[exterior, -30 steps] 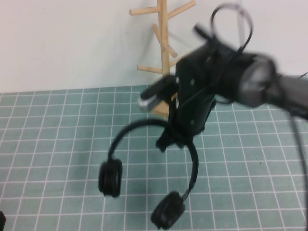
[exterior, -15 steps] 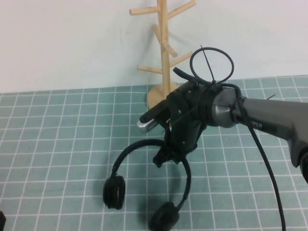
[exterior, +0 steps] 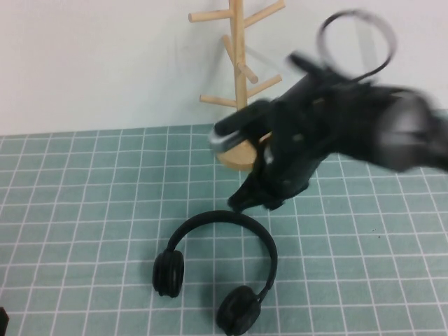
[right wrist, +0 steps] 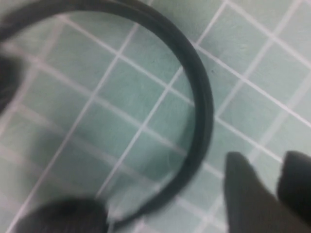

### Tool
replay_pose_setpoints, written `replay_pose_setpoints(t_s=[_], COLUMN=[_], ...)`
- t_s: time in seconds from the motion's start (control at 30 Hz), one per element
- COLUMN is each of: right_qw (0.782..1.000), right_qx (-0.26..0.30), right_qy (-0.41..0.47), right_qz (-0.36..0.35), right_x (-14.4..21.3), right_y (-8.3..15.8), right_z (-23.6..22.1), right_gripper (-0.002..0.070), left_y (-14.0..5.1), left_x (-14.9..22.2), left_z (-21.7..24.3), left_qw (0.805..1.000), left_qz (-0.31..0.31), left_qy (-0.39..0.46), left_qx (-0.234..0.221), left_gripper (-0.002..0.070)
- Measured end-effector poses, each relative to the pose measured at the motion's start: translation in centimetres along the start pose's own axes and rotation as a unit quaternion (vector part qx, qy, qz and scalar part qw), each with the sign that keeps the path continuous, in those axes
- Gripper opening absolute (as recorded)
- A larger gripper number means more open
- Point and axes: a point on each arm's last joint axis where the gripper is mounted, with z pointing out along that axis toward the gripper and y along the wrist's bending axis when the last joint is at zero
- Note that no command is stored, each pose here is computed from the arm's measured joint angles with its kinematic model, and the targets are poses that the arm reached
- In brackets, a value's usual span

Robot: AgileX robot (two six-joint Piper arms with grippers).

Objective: Take out the headphones from the headphone stand

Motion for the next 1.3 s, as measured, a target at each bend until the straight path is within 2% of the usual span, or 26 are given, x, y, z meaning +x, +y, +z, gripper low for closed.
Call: replay_pose_setpoints(t_s=[0.03,0.17,0.33,0.47,0.87,0.97,1.1,1.3], right_qw=[1.000,0.999,0.994,0.995,0.999,0.998,0.988,0.944], right_qx=[-0.003,0.006,0.019,0.016,0.040,0.053,0.078,0.161], right_qy=[0.003,0.039,0.108,0.093,0.023,-0.026,-0.119,-0.260], right_qz=[0.006,0.022,0.023,0.027,0.011,0.020,0.059,0.125], right_x=[0.7,3.9,7.9,9.9,11.2,11.4,13.2,19.5], right_y=[-0.2,-1.2,-2.1,-2.5,-3.8,-4.8,-7.4,-10.1], right_z=[-1.4,-5.7,-9.1,-10.9,-14.9,-16.5,-19.3,-19.7], right_gripper=[-0.0007,-0.0006,-0.0006,-0.0006,-0.0006,-0.0006,-0.0006,-0.0006], left_y=[0.0,0.0,0.0,0.0,0.0,0.0,0.0,0.0], left_x=[0.0,0.0,0.0,0.0,0.0,0.0,0.0,0.0], left_z=[0.0,0.0,0.0,0.0,0.0,0.0,0.0,0.0], left_qw=[1.000,1.000,1.000,1.000,1.000,1.000,1.000,1.000], left_qz=[0.000,0.000,0.000,0.000,0.000,0.000,0.000,0.000], left_qy=[0.000,0.000,0.000,0.000,0.000,0.000,0.000,0.000], left_qx=[0.000,0.000,0.000,0.000,0.000,0.000,0.000,0.000], left_gripper=[-0.0003,-0.0003,-0.0003,-0.0003,-0.0003,-0.0003,-0.0003,-0.0003])
